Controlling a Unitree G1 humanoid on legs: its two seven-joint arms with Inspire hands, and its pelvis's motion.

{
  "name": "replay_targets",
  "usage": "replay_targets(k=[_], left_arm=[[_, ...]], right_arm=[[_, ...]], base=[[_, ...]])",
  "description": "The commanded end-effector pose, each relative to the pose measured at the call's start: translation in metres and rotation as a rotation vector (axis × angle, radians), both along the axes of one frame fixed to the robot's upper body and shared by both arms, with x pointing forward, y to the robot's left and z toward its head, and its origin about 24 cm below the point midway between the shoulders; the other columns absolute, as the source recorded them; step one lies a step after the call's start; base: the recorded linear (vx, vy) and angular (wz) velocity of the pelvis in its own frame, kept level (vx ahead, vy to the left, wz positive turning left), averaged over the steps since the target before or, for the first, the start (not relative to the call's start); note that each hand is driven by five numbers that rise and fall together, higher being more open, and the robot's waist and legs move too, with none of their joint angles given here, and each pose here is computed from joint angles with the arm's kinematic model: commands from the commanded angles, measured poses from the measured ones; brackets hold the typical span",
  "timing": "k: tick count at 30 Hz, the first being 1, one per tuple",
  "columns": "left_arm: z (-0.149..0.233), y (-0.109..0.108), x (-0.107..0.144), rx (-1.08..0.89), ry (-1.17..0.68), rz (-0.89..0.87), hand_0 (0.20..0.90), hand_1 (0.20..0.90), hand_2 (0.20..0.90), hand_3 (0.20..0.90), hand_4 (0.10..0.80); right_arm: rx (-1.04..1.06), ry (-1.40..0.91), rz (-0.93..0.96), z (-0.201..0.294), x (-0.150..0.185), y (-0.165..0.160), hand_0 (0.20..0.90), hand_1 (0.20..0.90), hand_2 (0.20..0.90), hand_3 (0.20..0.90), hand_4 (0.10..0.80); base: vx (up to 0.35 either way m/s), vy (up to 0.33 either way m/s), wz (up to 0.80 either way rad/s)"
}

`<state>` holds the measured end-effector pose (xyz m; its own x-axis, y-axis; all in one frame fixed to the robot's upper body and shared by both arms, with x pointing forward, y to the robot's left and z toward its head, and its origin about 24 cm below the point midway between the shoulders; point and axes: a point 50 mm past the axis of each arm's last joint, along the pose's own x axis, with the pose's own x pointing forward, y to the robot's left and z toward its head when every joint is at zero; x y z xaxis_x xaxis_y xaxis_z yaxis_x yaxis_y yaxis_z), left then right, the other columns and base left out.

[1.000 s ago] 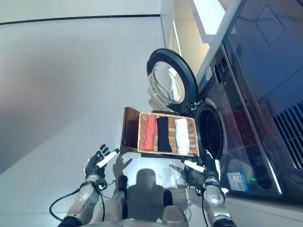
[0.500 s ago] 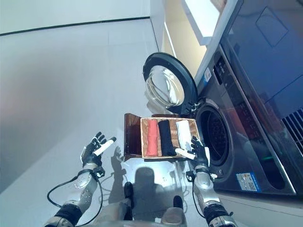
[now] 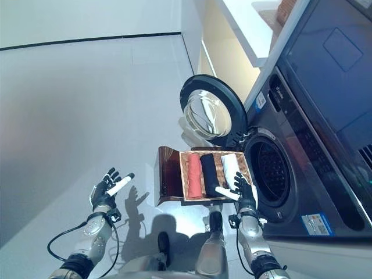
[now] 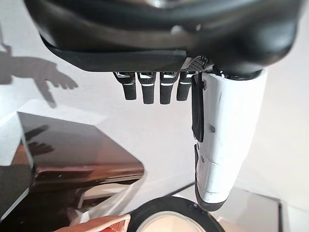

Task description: Pick up the clothes and place them into the washing machine

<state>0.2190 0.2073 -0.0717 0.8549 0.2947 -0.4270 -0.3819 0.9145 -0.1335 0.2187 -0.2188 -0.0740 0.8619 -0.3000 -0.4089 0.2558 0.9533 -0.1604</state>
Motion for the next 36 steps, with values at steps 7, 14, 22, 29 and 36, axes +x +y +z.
replay_targets(k=[7,14,22,29,36], left_arm=[[0.035,-0.007,0.029,-0.004,-0.215,-0.009,0.900,0.900,0.900,0.900,0.800],[0.044,-0.029,0.042,-0.047,-0.267,-0.078,0.900,0.900,0.900,0.900,0.800],[0.039,-0.022,0.035,-0.029,-0.244,-0.060,0.900,0.900,0.900,0.900,0.800],[0.033,-0.021,0.026,-0.042,-0.216,-0.050,0.900,0.900,0.900,0.900,0.800],[0.034,-0.016,0.023,-0.043,-0.223,-0.036,0.900,0.900,0.900,0.900,0.800]], right_arm=[[-0.089,-0.217,0.002,0.044,0.035,-0.015,0.900,0.900,0.900,0.900,0.800],[-0.123,-0.239,-0.051,0.050,0.035,-0.033,0.900,0.900,0.900,0.900,0.800],[-0.106,-0.213,-0.033,0.041,0.026,-0.027,0.900,0.900,0.900,0.900,0.800],[-0.129,-0.226,-0.060,0.044,0.025,-0.033,0.900,0.900,0.900,0.900,0.800],[-0.159,-0.258,-0.054,0.054,0.033,-0.035,0.900,0.900,0.900,0.900,0.800]], base=[[0.048,-0.160,0.29],[0.084,-0.148,0.38],[0.067,-0.140,0.07],[0.115,-0.054,-0.14],[0.111,0.136,-0.38]])
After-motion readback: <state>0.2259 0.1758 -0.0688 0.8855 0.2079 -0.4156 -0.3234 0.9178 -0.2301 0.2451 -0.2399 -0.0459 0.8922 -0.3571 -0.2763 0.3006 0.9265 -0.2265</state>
